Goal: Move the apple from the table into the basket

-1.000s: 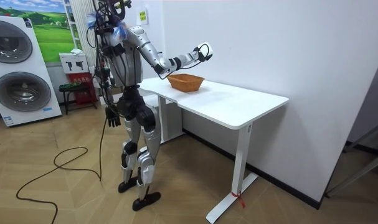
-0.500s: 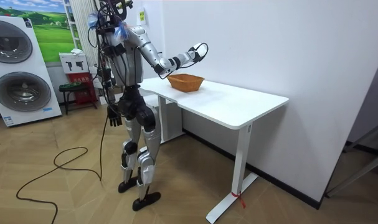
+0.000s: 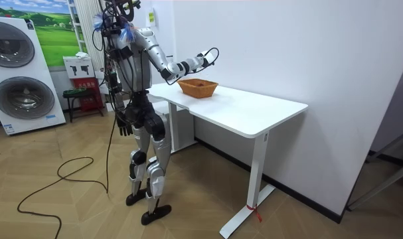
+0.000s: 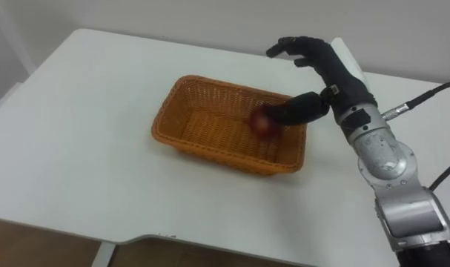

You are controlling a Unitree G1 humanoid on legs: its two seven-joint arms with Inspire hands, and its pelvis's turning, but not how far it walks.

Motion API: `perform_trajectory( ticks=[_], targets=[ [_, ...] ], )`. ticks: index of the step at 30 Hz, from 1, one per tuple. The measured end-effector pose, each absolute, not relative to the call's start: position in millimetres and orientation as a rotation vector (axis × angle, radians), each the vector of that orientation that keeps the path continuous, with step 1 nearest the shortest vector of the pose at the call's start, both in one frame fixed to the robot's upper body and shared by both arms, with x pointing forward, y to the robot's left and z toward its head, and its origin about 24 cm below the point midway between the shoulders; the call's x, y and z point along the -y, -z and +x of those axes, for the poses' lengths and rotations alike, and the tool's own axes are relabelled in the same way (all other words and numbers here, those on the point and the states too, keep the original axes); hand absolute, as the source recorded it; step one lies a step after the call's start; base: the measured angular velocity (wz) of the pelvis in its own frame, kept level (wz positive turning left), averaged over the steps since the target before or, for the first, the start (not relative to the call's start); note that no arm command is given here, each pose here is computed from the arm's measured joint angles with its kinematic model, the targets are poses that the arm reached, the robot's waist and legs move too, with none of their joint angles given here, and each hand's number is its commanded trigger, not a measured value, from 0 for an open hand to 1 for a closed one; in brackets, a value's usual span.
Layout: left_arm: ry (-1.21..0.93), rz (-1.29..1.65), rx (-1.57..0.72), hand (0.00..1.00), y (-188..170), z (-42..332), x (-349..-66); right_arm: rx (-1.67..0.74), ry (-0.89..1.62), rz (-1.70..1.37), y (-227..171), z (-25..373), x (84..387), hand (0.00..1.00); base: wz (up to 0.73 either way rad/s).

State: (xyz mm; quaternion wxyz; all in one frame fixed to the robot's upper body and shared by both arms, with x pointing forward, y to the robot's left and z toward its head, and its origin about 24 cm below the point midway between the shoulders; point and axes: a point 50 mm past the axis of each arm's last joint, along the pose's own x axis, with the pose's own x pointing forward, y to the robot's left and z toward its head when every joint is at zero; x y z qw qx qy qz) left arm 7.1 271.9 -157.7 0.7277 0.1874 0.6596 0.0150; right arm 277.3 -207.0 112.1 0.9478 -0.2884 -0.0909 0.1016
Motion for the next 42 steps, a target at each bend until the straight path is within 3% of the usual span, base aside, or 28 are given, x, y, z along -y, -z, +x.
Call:
perform_trajectory(
  ticks=[10, 25, 32, 35, 42],
  targets=[
    [-0.025, 0.395, -1.446, 0.0, 157.8, 9.6, -270.9, 0.195, -0.277, -0.618, -109.6, 275.3, 189.4, 0.0, -0.02],
    [-0.049, 0.409, -1.463, 0.0, 158.0, 1.2, -271.9, 0.196, -0.207, -0.573, -108.7, 273.0, 197.9, 0.0, 0.01],
    [-0.127, 0.391, -1.463, 0.0, 156.0, -8.1, -276.9, 0.3, 0.178, -0.515, -137.3, 267.5, 252.7, 0.0, -0.01],
    [-0.178, 0.385, -1.462, 0.0, 154.6, -18.2, -278.2, 0.404, 0.463, -0.477, -158.4, 254.0, 289.6, 0.0, 0.02],
    [-0.246, 0.384, -1.486, 0.0, 152.5, -33.5, -280.9, 0.473, 0.977, -0.431, -166.6, 215.8, 350.1, 0.0, -0.08]
  ],
)
